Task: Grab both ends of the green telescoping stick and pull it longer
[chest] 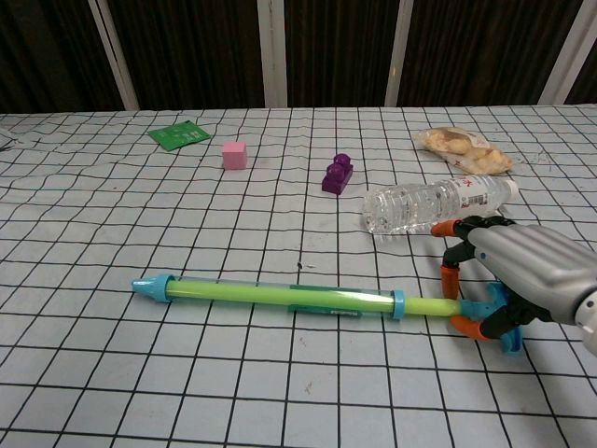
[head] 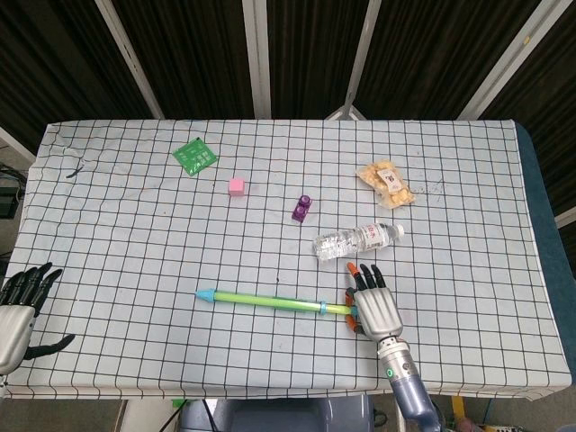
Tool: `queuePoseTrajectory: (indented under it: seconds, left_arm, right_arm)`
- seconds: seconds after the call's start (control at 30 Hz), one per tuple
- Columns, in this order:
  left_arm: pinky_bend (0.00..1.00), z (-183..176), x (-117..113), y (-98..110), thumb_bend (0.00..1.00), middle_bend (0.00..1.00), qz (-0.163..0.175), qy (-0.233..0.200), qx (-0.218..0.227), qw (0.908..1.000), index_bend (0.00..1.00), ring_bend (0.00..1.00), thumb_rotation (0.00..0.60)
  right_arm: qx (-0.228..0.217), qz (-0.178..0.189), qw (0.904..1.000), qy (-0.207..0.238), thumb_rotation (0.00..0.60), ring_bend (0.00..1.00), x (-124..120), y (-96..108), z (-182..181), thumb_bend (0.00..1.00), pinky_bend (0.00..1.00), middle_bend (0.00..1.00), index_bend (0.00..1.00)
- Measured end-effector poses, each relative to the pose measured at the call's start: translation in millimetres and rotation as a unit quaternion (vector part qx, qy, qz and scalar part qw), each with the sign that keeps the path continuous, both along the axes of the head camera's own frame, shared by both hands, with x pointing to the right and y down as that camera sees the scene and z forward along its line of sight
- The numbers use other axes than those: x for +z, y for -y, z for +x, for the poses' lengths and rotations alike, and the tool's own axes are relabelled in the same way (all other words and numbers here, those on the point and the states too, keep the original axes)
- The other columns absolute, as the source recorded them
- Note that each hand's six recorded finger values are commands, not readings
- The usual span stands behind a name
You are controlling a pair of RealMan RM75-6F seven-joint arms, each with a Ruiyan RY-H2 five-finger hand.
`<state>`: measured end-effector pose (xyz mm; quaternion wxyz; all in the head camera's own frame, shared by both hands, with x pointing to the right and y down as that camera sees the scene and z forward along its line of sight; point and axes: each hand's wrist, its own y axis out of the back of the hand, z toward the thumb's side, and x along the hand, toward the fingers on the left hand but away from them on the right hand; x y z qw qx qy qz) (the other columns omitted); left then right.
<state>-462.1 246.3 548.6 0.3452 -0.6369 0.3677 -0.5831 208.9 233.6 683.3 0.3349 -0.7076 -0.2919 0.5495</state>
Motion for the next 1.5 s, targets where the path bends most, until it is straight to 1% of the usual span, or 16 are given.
queuePoseTrajectory:
  seconds: [0.1,0.47,0.6,0.73,0.8,0.87,0.93,1.03,1.17,1.3,1.5]
  left_arm:
    - [0.0,0,0,0,0.08,0.0,-0.001,0.0,0.0,1.0,0.0,0.0,0.6]
    - [0.0,11,4,5,0.08,0.0,-0.008,0.002,0.02,0.9998,0.0,0.0,0.6]
    - [0.0,21,5,12,0.09,0.0,-0.008,0.002,0.036,0.9993,0.0,0.0,0.6]
    - [0.0,37,10,24,0.12,0.01,-0.013,0.008,0.063,0.9979,0.06,0.0,0.6]
    - [0.0,47,14,33,0.13,0.05,-0.018,0.013,0.077,0.9968,0.09,0.0,0.6]
    - [0.01,56,18,41,0.14,0.12,-0.021,0.019,0.09,0.9956,0.12,0.0,0.6]
    - [0.01,68,23,51,0.15,0.16,-0.023,0.027,0.105,0.9938,0.16,0.0,0.6]
    - [0.01,91,32,67,0.17,0.23,-0.018,0.029,0.13,0.9909,0.24,0.0,0.6]
    - [0.01,120,44,81,0.2,0.31,-0.013,0.03,0.163,0.9861,0.34,0.02,0.6]
    - [0.01,148,55,90,0.21,0.33,-0.01,0.036,0.193,0.9805,0.36,0.02,0.6]
    - [0.01,184,71,93,0.23,0.35,-0.021,0.04,0.213,0.9759,0.37,0.03,0.6]
  right_arm:
    - [-0.001,0.002,1.0,0.0,0.6,0.0,-1,0,1,0.39,0.0,0.18,0.67]
    - [-0.011,0.006,0.9999,-0.007,0.6,0.0,-6,3,9,0.39,0.0,0.18,0.67]
    - [-0.012,0.007,0.9999,-0.007,0.6,0.0,-7,4,10,0.39,0.0,0.18,0.67]
    - [-0.009,0.005,0.9999,-0.002,0.6,0.0,-8,5,8,0.4,0.0,0.18,0.67]
    - [-0.009,0.003,1.0,0.0,0.6,0.0,-8,4,7,0.4,0.0,0.18,0.67]
    - [-0.01,0.001,0.9999,0.0,0.6,0.0,-7,3,6,0.39,0.0,0.18,0.67]
    - [-0.011,-0.001,0.9999,0.0,0.6,0.0,-7,2,5,0.39,0.0,0.18,0.67]
    - [-0.01,-0.003,0.9999,0.0,0.6,0.0,-6,1,4,0.39,0.0,0.18,0.67]
    - [-0.008,-0.001,1.0,0.001,0.6,0.0,-8,2,4,0.39,0.0,0.18,0.67]
    - [-0.004,0.0,1.0,0.002,0.6,0.0,-10,5,4,0.39,0.0,0.18,0.67]
    - [-0.005,-0.001,1.0,0.004,0.6,0.0,-13,5,2,0.39,0.0,0.18,0.67]
